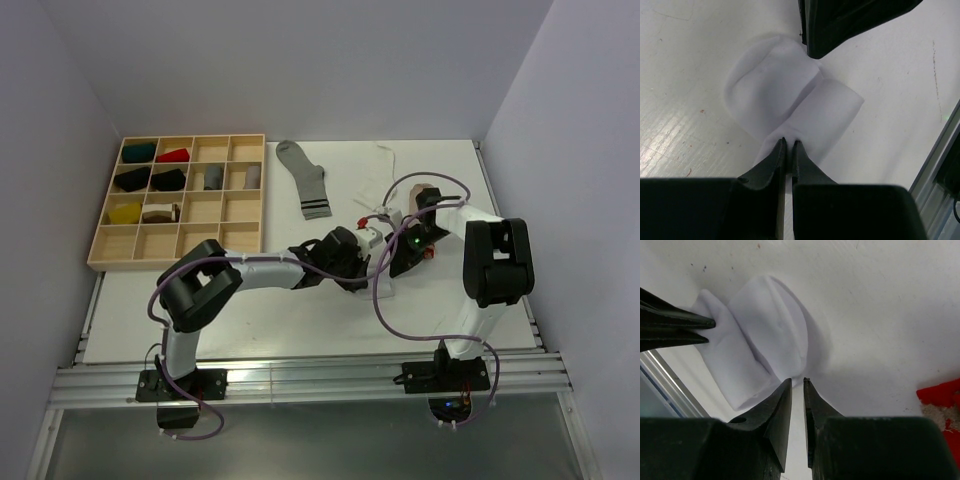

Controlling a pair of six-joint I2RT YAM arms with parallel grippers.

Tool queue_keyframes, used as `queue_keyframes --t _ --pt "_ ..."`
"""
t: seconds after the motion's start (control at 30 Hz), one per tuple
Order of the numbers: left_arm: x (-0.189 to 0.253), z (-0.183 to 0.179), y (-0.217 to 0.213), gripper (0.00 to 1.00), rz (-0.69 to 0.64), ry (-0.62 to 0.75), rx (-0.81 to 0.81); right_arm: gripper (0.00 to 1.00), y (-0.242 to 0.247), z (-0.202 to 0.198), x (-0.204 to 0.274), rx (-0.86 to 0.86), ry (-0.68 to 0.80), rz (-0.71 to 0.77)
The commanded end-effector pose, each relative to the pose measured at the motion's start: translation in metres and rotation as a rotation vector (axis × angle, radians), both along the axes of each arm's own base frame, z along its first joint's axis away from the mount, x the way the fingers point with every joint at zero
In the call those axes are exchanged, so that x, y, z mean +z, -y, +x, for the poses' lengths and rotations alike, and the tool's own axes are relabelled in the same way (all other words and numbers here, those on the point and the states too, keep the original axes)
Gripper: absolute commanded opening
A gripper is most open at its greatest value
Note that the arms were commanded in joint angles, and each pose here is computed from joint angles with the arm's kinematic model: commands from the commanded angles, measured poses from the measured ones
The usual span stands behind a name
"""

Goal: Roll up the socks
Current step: Roll the sock at the center of the board.

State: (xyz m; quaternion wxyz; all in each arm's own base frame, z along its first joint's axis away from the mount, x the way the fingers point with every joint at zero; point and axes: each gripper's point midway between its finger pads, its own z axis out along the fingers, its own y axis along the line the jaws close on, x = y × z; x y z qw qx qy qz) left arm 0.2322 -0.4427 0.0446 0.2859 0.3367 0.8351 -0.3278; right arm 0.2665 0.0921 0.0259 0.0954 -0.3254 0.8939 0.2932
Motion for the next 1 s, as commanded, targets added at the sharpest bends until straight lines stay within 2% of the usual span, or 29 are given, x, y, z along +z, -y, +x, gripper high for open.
queue_keyframes --t 0.0,0.37,0.63,0.97 --pt "-0.048 -0.025 -0.028 0.00 0.186 -0.119 -0.008 0.22 0.000 0.002 -0.001 0.019 0.037 -0.018" --pt "-0.043 -0.026 -0.020 0.00 0.196 -0.208 -0.017 0.21 -0.014 0.001 -0.013 0.039 -0.011 -0.031" --pt "-0.039 -0.026 -0.015 0.00 0.195 -0.381 0.005 0.21 -0.014 0.000 -0.015 0.019 -0.058 -0.043" --pt "-0.044 -0.036 -0.031 0.00 0.175 -0.659 0.070 0.24 -0.011 0.025 -0.007 -0.078 0.072 -0.069"
